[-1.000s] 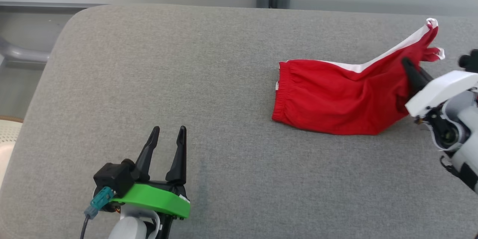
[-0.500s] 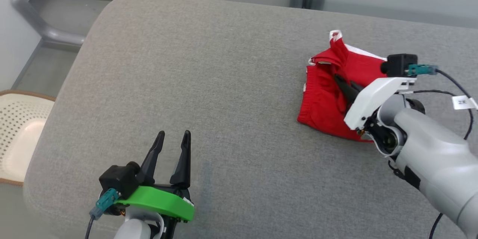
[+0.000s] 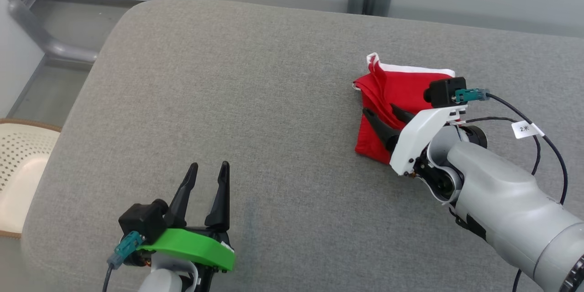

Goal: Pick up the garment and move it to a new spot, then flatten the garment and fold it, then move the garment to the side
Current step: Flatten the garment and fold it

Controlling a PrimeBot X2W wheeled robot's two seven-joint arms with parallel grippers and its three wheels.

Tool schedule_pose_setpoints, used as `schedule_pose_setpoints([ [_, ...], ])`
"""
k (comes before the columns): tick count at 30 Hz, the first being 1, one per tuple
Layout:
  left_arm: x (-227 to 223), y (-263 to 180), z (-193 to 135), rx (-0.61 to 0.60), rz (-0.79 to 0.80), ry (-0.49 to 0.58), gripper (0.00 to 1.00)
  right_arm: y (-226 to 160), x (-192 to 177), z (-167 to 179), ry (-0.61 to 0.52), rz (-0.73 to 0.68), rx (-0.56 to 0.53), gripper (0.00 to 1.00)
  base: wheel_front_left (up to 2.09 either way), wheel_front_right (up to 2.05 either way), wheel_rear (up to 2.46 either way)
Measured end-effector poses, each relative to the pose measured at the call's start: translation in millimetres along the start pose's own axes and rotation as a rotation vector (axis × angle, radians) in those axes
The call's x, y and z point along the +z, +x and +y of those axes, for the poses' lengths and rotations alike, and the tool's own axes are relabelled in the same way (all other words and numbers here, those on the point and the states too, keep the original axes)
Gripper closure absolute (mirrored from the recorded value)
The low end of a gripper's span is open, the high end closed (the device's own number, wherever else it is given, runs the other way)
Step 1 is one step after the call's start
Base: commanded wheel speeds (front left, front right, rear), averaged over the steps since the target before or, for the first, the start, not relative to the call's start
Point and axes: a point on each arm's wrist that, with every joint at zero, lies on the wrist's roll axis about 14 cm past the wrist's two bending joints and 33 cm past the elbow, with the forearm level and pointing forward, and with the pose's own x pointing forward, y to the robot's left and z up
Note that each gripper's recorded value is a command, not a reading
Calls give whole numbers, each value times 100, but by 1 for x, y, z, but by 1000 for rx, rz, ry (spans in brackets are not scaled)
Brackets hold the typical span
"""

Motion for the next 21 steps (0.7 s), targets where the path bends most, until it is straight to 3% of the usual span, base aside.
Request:
schedule_pose_setpoints([
  [5, 0, 4, -11, -35, -2, -4, 0, -21, 29, 1, 7, -142, 15, 0, 0, 0, 0],
  [14, 4, 7, -31, -99, -21, 0, 0, -99, 85, -79, -17, -369, -199, 0, 0, 0, 0],
  [21, 7, 6, -39, -126, -30, 8, 0, -118, 69, -97, -51, -366, -280, 0, 0, 0, 0],
])
